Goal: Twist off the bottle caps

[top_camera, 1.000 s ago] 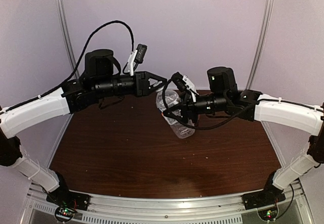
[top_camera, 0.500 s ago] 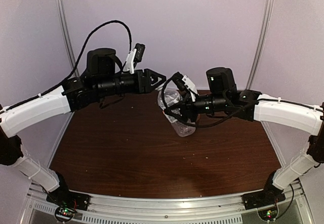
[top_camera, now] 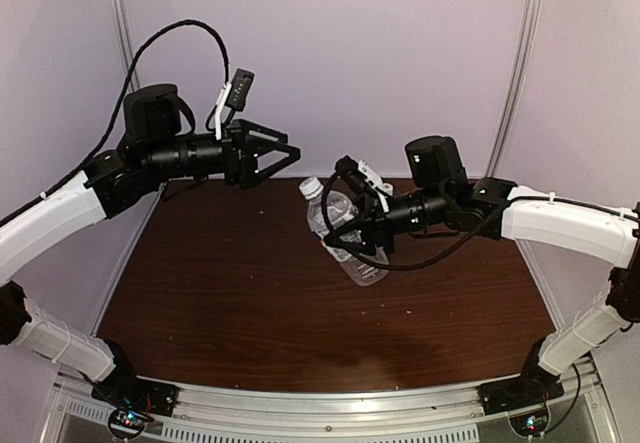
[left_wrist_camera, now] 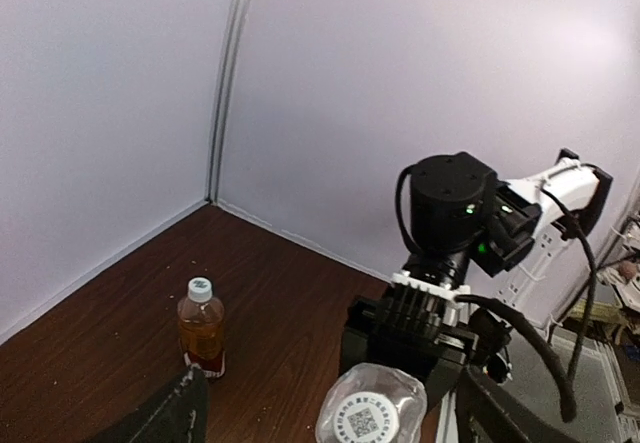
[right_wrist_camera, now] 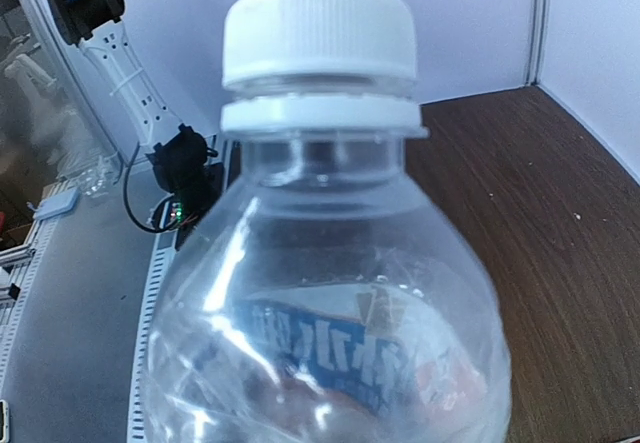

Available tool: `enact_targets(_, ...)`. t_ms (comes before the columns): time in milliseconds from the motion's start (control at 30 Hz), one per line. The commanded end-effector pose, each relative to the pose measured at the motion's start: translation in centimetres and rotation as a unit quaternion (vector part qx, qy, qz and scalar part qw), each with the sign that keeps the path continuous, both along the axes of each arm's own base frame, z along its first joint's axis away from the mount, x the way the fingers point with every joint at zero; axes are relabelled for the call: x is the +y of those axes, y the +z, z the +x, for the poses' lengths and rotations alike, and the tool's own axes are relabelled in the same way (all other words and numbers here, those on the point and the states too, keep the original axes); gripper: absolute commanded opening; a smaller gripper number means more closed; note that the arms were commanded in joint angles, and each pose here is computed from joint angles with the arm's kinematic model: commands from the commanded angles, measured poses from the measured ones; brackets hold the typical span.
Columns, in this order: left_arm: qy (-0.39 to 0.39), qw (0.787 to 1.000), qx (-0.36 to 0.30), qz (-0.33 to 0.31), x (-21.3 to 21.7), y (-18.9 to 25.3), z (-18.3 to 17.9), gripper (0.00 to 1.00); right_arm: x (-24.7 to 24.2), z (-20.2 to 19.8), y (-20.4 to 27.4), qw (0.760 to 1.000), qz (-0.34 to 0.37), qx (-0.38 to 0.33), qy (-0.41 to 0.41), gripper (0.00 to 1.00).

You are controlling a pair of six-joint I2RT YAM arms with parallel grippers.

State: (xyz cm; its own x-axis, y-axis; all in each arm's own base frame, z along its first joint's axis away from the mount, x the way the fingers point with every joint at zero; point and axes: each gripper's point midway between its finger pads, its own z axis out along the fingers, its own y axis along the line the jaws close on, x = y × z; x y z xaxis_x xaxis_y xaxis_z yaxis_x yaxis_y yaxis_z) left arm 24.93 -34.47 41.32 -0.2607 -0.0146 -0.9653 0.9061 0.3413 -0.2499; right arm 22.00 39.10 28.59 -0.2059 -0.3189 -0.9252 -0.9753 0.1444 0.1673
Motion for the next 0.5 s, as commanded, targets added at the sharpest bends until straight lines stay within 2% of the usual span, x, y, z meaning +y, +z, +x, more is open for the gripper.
enact_targets(0, -0.177, 0.981, -0.08, -0.012, -0.7, 1.2, -6.1, 0.86, 0.2, -3.3, 2.9, 0.994, 0.046, 0.001, 0.099, 0.45)
enact_targets(133, -0.214, 0.972, -0.099, -0.009, -0.8, 1.1, -7.2, 0.86, 0.5, -4.8, 3.8, 0.987, 0.064, 0.018, 0.143, 0.45)
enact_targets(467, -0.254, 0.96, -0.115, -0.016, -1.7, 0.3, -7.4, 0.81, 0.8, -6.2, 5.1, 0.98, 0.087, 0.029, 0.178, 0.45)
